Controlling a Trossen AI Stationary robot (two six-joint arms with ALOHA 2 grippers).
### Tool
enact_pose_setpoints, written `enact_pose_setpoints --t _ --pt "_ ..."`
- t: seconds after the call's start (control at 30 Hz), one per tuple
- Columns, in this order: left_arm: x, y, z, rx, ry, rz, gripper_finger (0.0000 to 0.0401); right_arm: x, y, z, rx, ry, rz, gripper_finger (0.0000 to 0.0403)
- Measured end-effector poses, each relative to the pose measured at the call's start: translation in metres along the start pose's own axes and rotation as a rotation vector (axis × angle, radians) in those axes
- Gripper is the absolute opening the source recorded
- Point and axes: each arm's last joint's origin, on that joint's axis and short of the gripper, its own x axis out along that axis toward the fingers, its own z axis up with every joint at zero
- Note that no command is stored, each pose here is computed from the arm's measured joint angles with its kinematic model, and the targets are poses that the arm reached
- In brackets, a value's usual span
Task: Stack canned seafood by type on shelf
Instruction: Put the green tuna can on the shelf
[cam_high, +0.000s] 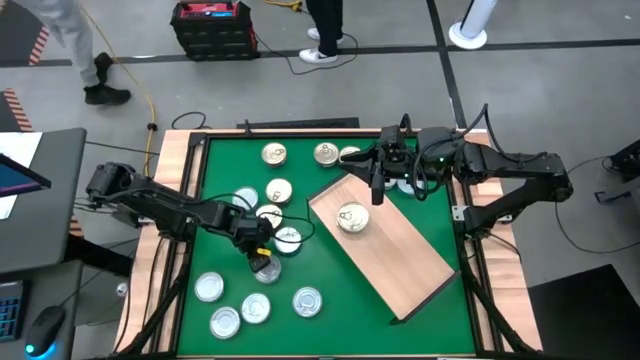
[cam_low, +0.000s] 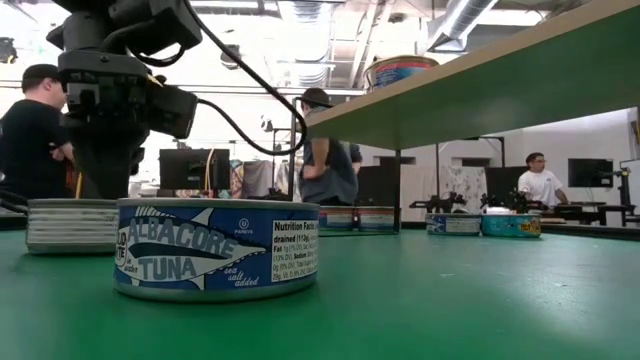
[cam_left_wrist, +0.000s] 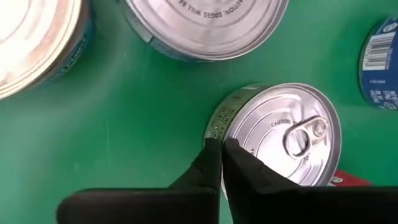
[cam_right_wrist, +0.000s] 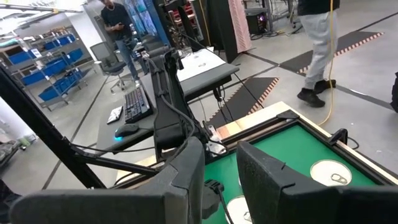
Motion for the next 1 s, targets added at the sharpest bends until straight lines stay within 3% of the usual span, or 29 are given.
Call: enact_pose_setpoints --t 0.27,0.57,0.63,0.83,1.0 --pt "-0.005 0.029 -0.018 -0.086 -0.007 0.063 0.0 0.0 0.0 0.0 0.001 -0.005 0.002 0.0122" --pt "-0.041 0.054 -0.036 -0.101 -0.051 0.153 0.0 0.0 0.0 0.003 0.006 -0.025 0.005 0.0122" --pt "-0.049 0.055 -0.04 -0.109 -0.061 0.136 0.0 0.0 0.0 0.003 0.005 -0.025 0.002 0.0122" --pt "-0.092 0.032 -0.033 -0.161 -0.213 -0.054 0.0005 0.0 -0.001 0.002 0.004 -0.026 -0.017 0.0122" --pt "-0.118 0.009 -0.026 -0.173 -0.29 -0.136 0.0046 0.0 -0.001 0.002 -0.014 -0.034 -0.041 0.0122"
